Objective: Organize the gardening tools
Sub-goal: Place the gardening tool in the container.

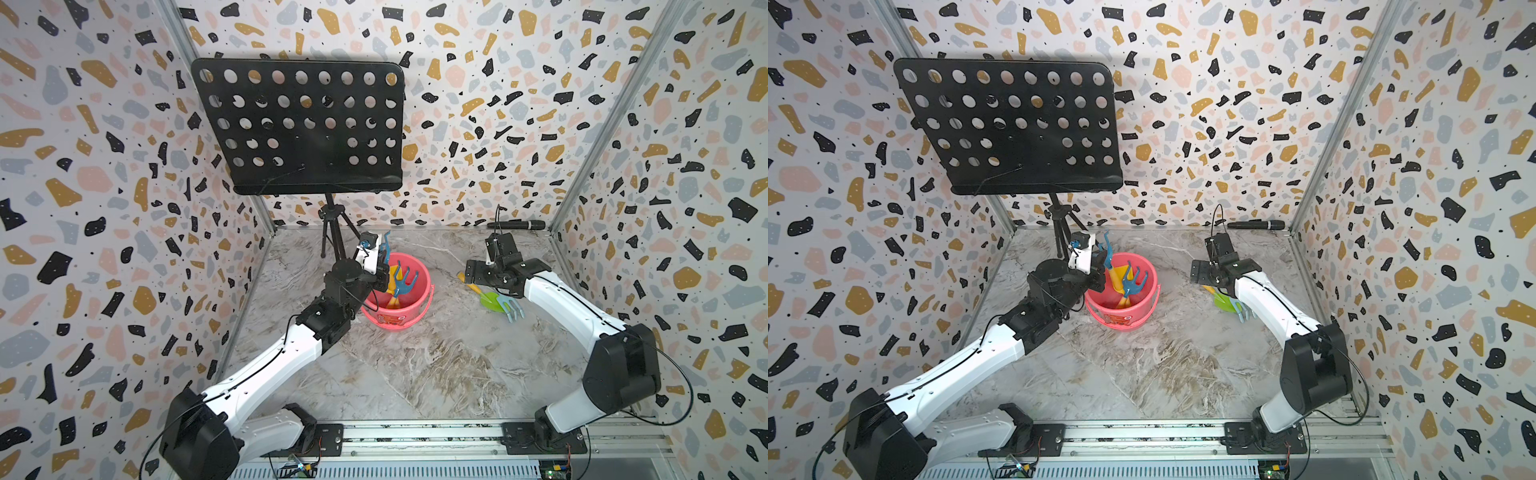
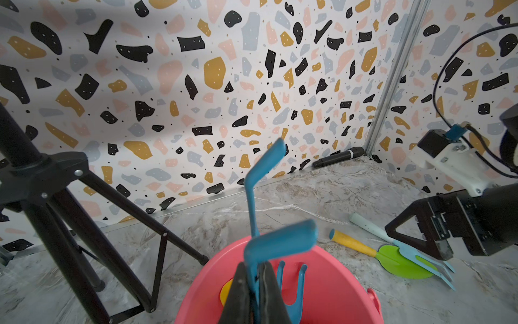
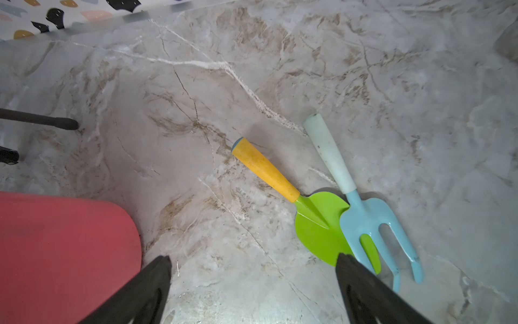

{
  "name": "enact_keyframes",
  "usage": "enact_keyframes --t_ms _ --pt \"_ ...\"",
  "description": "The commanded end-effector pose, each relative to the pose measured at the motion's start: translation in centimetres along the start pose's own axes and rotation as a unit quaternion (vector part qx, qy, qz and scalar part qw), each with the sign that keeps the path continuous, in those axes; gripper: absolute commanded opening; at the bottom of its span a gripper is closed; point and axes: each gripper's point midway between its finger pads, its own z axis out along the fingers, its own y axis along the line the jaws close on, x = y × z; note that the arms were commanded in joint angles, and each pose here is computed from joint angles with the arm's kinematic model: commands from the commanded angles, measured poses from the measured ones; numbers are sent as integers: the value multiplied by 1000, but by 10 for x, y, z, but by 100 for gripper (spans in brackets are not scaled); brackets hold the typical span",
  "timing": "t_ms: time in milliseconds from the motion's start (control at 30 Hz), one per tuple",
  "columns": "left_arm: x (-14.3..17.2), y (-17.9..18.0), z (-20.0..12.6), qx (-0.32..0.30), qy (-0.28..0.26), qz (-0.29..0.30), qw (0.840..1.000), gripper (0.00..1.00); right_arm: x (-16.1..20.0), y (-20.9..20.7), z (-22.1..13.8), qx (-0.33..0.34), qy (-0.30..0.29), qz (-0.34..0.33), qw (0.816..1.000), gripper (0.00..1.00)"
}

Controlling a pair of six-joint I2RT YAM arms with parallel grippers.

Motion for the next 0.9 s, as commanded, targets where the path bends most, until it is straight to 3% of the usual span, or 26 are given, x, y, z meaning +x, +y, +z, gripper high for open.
enact_keyframes --t_ms 0,500,867 --pt "-14 0 -2 4 -34 -11 999 0 -9 7 0 -24 5 -4 1000 97" --pt "15 2 13 16 -4 -27 1000 0 -6 -2 41 -17 41 -13 999 95" --pt "34 -2 21 26 21 -32 999 0 -13 -10 69 -19 66 1 998 86"
